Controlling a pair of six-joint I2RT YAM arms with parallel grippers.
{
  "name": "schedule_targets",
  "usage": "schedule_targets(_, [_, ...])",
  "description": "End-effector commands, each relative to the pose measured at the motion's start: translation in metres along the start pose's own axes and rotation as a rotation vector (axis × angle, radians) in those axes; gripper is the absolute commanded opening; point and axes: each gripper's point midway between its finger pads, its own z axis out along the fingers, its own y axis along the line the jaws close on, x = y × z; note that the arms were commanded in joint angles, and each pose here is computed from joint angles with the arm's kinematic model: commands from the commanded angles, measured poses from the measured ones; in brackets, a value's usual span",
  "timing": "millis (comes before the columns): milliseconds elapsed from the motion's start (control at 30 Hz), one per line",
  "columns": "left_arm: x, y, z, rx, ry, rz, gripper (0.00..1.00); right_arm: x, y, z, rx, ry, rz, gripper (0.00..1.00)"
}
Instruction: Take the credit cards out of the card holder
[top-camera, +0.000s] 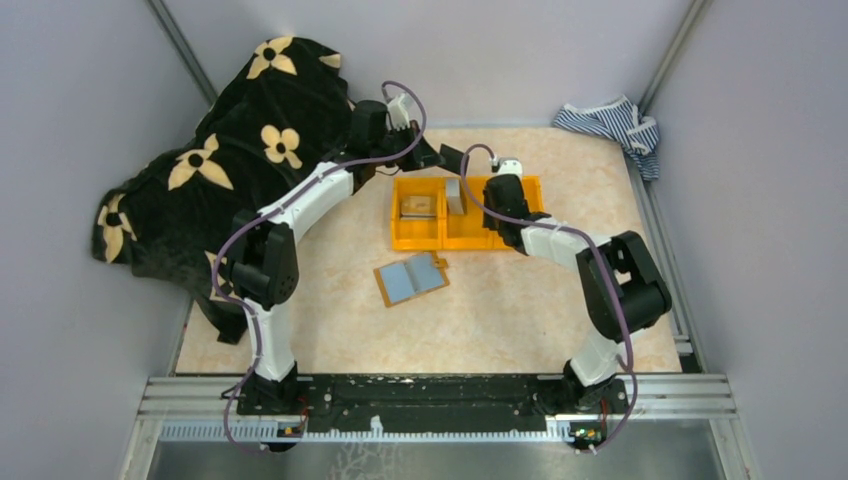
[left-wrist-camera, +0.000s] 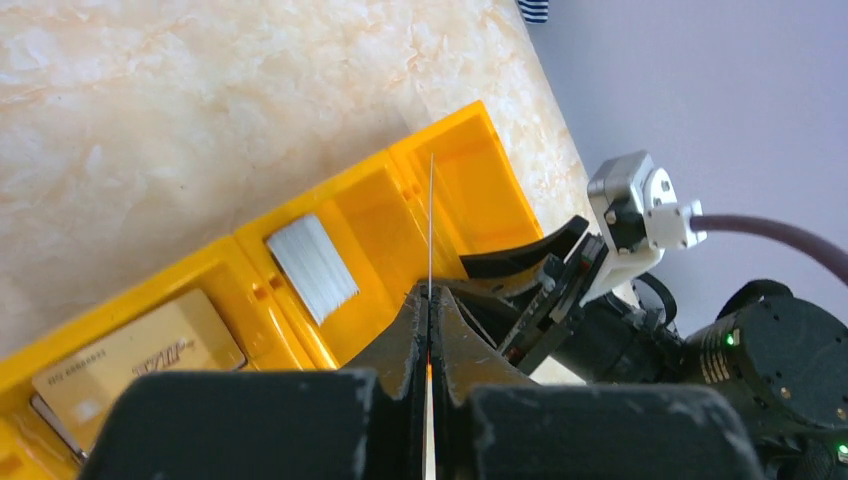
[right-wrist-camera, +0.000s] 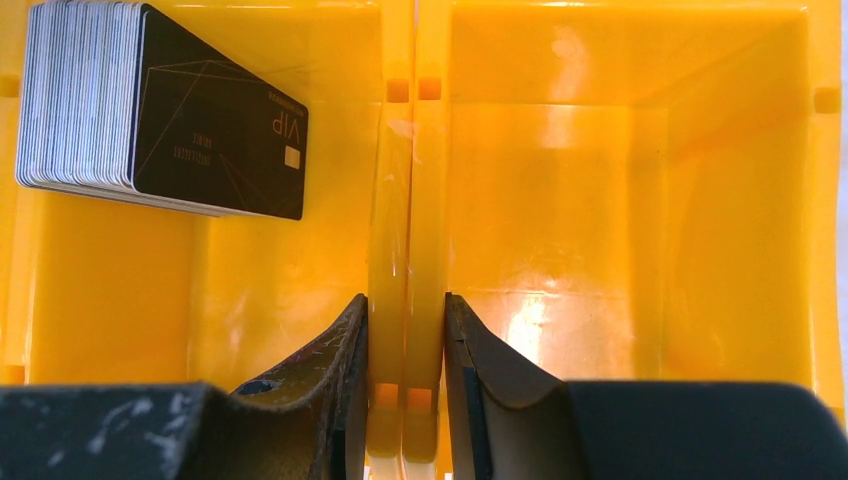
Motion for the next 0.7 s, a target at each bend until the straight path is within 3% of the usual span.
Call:
schedule_targets(0, [-0.010, -0.021, -0.010, 0.044, -0.031, 0.042, 0.00, -0.011, 0.019, -0.028, -0.086, -0.038, 0.056, 0.06])
schedule_targets(133, [-0.006, -0.022, -0.010, 0.042, -0.019, 0.035, 0.00, -0.011, 0.020, -0.034, -0.099, -0.041, 0.056, 0.10])
schedule_targets(267, [0.001, -0.021, -0.010, 0.031, -0.004, 0.026, 0.00, -0.017, 0.022, -0.039, -0.110, -0.053, 0.047, 0.38])
schedule_targets(333, [0.005, -0.020, -0.010, 0.024, 0.002, 0.020, 0.00, -0.022, 0.024, -0.043, -0.120, -0.063, 0.043, 0.47])
schedule_targets(667, [0.009, -0.022, -0.011, -0.085, 0.013, 0.012, 0.00, -0.074, 0.022, -0.078, -0.132, -0.196, 0.073, 0.70])
